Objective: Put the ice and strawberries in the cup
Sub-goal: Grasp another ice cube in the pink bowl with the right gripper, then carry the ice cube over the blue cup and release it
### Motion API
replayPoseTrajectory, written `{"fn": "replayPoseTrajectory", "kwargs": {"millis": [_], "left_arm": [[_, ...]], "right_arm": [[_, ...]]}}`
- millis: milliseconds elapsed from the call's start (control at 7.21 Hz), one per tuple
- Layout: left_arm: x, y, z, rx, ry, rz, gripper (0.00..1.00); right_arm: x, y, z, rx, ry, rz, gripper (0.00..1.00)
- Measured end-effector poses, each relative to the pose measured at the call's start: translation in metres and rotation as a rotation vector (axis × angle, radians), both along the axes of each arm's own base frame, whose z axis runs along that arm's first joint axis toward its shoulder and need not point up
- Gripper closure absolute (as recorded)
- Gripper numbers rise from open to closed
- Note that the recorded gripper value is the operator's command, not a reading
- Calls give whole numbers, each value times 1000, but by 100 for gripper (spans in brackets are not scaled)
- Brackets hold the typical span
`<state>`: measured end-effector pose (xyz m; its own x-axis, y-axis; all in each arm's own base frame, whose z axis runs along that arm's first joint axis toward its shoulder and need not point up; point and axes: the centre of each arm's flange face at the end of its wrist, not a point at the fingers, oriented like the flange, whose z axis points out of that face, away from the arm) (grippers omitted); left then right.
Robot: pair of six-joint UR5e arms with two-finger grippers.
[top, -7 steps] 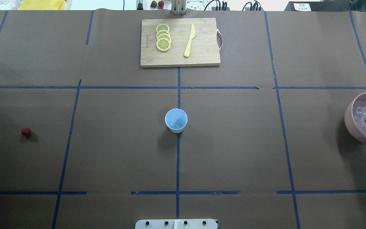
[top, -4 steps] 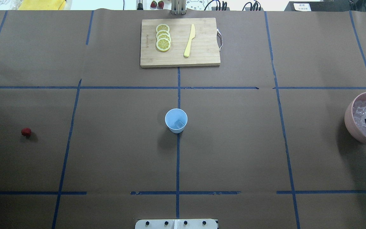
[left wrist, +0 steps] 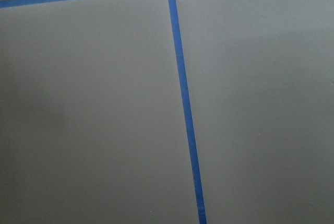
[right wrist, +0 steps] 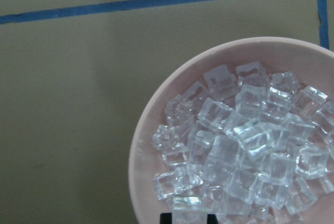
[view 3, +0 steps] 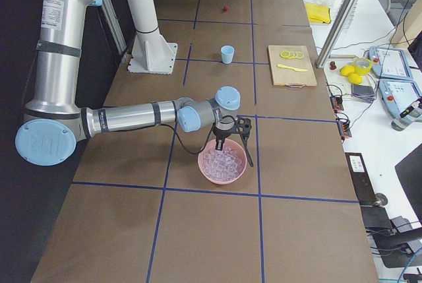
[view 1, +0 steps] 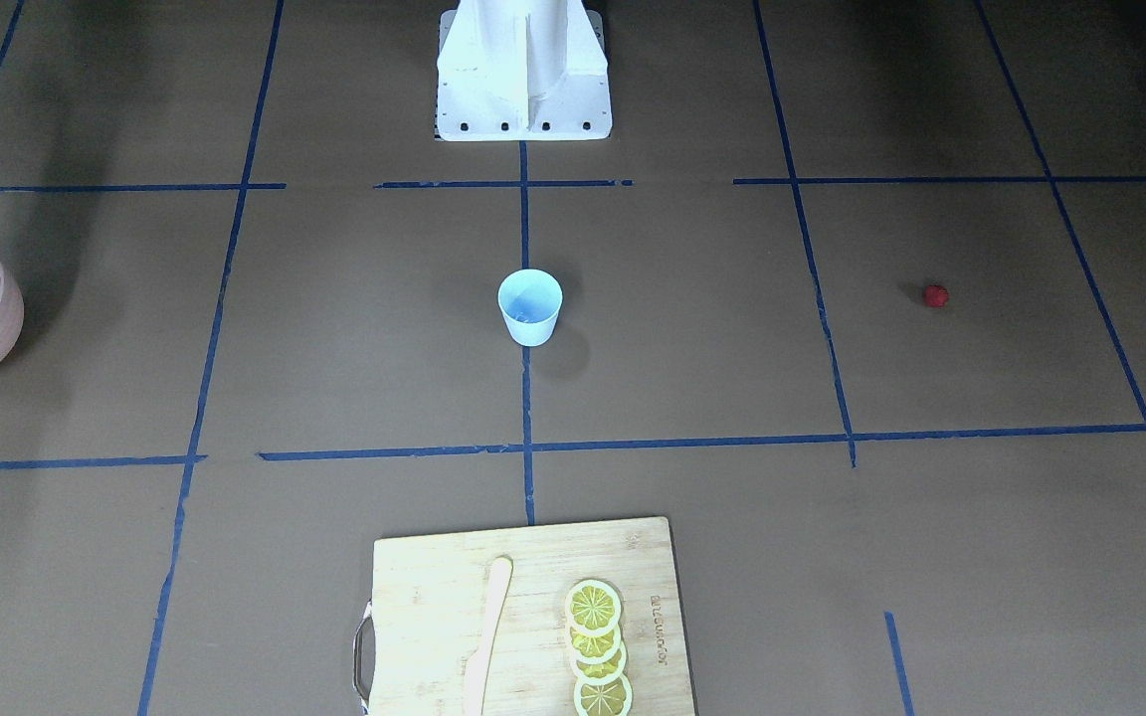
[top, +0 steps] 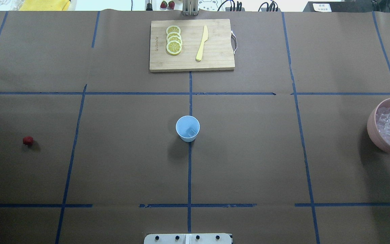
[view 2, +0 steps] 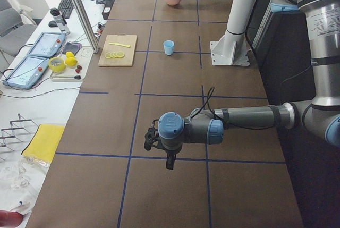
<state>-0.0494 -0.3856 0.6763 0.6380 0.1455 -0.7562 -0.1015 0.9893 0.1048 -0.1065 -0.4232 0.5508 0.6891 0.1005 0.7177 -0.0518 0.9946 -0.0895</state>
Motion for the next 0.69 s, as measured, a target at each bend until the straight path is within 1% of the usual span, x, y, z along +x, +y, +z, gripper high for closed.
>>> {"fn": "replayPoseTrajectory", "kwargs": {"millis": [139,278,416,555,694], "left_arm": [[0,0,0,0,1,0,0],[0,0,0,0,2,1,0],[1,0,-1,0,10,0,0],[2,0,-2,-1,20,0,0],[2,0,-2,-1,26,0,0]], "right_arm": [[4,6,-33,27,-17,10,100],[5,6,-75,35,-41,37,100],[-5,-1,-124,10,-86,87,100],[-31,-7,-177,-48,-146,138,100],[-76,-8,-234,-125,-208,174,100]]}}
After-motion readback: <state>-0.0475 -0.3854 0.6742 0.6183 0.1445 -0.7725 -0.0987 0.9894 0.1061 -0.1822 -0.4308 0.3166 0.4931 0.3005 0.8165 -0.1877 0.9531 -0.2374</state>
